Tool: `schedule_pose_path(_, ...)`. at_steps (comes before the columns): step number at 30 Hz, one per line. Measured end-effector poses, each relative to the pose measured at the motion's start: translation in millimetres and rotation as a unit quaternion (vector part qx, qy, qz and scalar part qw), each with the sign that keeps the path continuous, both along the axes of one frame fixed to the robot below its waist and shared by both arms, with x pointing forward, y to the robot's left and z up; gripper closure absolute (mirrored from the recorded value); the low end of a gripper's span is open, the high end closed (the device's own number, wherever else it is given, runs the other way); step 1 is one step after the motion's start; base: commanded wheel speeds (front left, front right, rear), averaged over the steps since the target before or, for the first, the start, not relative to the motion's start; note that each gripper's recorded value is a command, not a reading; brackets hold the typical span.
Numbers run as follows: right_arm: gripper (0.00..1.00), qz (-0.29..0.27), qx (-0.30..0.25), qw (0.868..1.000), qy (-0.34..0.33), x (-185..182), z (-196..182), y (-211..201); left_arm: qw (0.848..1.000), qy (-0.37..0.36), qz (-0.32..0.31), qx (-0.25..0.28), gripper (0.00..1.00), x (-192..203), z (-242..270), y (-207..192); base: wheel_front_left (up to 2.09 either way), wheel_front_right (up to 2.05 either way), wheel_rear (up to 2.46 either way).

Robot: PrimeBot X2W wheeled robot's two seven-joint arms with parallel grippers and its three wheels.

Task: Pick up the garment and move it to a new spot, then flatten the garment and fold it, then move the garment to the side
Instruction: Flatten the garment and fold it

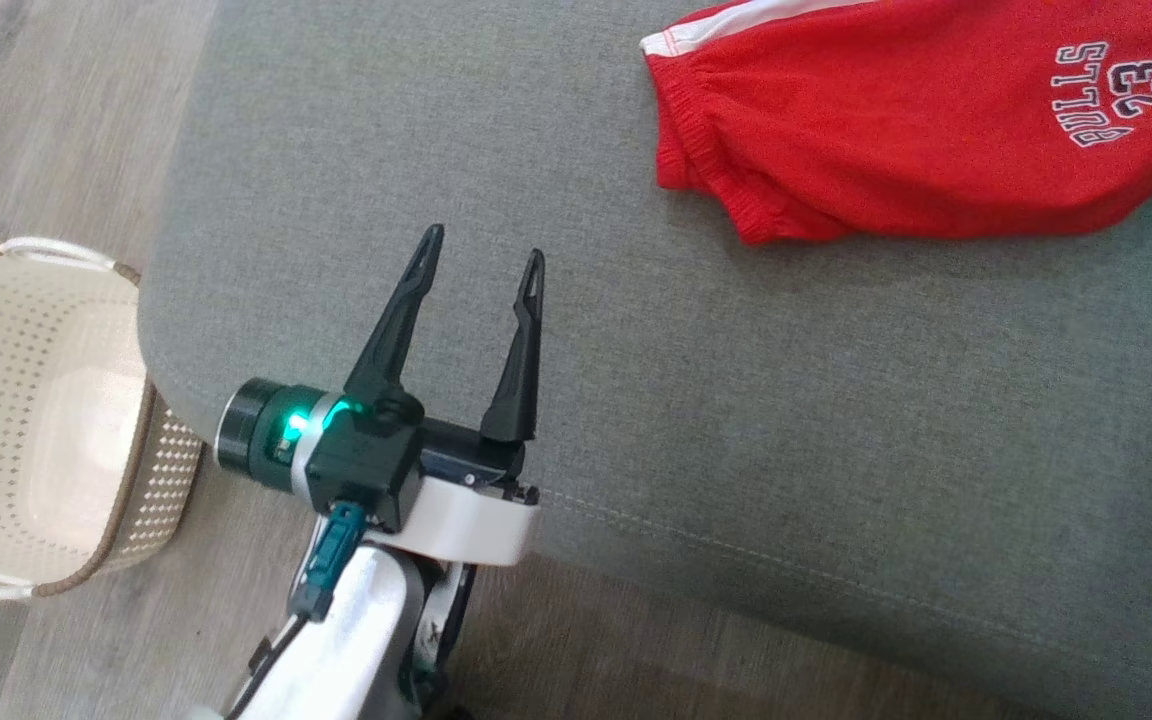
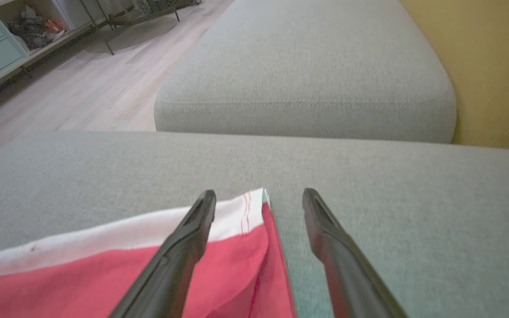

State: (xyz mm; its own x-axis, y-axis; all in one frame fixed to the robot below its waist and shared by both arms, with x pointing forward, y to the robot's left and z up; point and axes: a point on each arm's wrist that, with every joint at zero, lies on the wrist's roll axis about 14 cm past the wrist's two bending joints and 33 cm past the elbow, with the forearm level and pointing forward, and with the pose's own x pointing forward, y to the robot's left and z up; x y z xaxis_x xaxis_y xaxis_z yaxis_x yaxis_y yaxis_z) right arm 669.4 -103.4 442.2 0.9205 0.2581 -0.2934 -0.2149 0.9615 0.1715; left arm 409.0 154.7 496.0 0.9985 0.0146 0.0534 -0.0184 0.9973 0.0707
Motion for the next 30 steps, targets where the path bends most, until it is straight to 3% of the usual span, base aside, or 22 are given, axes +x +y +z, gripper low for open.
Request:
schedule_pose_path(3,0.00,0.009,-0.006,1.000,-0.006,4,7,8,1.000,-0.004,-0.003,0.002,0.00,0,3,-1,0.00,0.00,0.00)
schedule_pose_path(10,0.00,0.042,-0.094,0.991,0.089,-18,-38,8,1.000,-0.009,-0.007,-0.002,0.00,1,6,-3,0.00,0.00,0.00)
schedule_pose_path(18,0.00,0.012,-0.086,0.985,0.146,-27,-61,-14,1.000,-0.013,-0.011,-0.001,0.00,5,6,-4,0.00,0.00,0.00)
schedule_pose_path(19,0.05,0.009,-0.080,0.985,0.151,-27,-63,-15,1.000,-0.011,-0.011,-0.001,0.00,6,5,-4,0.00,0.00,0.00)
schedule_pose_path(20,0.43,0.007,-0.072,0.985,0.156,-27,-64,-15,1.000,-0.010,-0.011,-0.001,0.00,7,4,-4,0.00,0.00,0.00)
schedule_pose_path(22,0.95,0.005,-0.056,0.984,0.167,-28,-68,-12,1.000,-0.007,-0.015,-0.003,0.00,8,2,-5,0.00,0.00,0.00)
schedule_pose_path(23,1.00,0.005,-0.048,0.984,0.169,-28,-68,-10,1.000,-0.007,-0.016,-0.003,0.00,8,1,-6,0.00,0.00,0.00)
schedule_pose_path(30,1.00,0.002,-0.013,0.986,0.166,-31,-61,-6,1.000,-0.010,-0.024,-0.005,0.00,12,2,-11,0.00,0.00,0.00)
